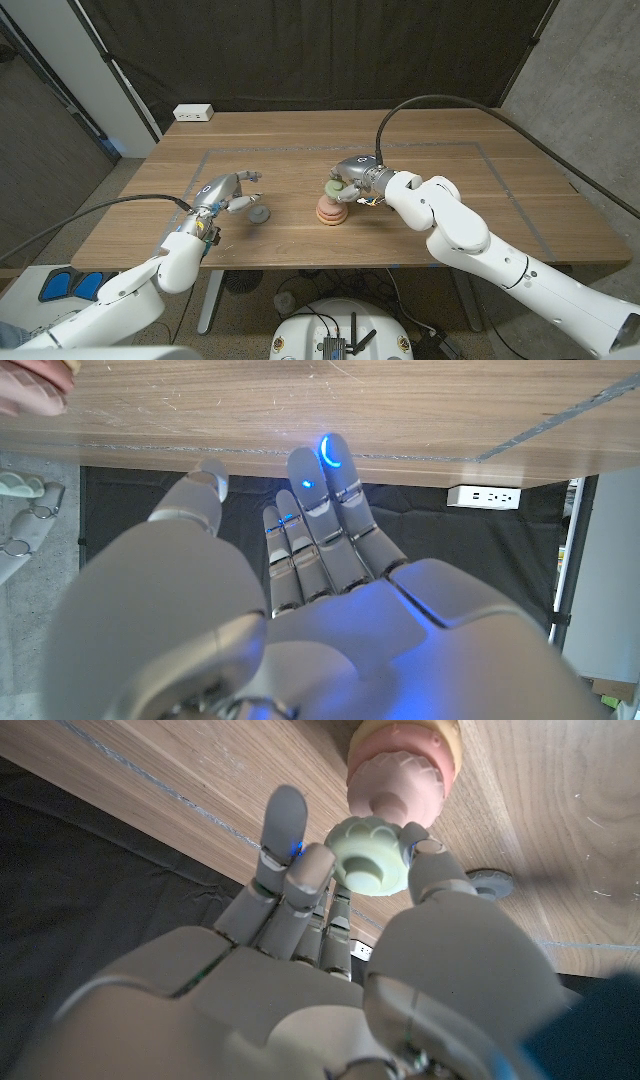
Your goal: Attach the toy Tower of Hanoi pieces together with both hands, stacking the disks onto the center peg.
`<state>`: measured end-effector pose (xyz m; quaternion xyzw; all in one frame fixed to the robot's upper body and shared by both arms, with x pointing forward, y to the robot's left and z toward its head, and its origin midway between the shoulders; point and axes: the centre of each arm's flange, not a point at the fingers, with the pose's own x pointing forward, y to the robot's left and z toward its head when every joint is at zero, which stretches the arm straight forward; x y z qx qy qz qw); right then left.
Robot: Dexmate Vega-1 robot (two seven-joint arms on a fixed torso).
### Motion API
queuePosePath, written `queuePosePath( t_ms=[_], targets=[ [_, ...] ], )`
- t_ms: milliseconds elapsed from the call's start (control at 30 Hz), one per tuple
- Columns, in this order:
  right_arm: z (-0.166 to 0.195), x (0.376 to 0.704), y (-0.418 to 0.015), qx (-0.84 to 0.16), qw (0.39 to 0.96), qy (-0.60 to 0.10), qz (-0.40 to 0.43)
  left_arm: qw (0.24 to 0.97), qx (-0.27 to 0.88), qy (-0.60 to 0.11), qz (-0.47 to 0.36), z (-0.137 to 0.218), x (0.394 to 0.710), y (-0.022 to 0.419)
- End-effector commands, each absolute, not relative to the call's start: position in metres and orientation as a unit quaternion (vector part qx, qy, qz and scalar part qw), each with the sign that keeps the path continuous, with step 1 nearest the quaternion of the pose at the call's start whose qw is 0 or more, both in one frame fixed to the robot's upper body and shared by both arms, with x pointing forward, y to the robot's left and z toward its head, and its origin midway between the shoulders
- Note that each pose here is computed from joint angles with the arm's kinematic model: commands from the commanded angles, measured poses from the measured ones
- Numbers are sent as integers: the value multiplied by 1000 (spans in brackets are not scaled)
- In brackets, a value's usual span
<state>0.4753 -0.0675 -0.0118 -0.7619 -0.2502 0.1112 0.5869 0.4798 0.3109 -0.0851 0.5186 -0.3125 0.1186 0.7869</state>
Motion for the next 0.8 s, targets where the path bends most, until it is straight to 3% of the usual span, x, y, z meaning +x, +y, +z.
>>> queuePosePath(
  t_ms=[33,800],
  targets=[
    [-13,481,-54,-769,576,-243,132,787,517,-316,118,-87,474,312],
    [-15,492,-42,-783,565,-218,144,789,519,-310,113,-90,476,314]
  ],
)
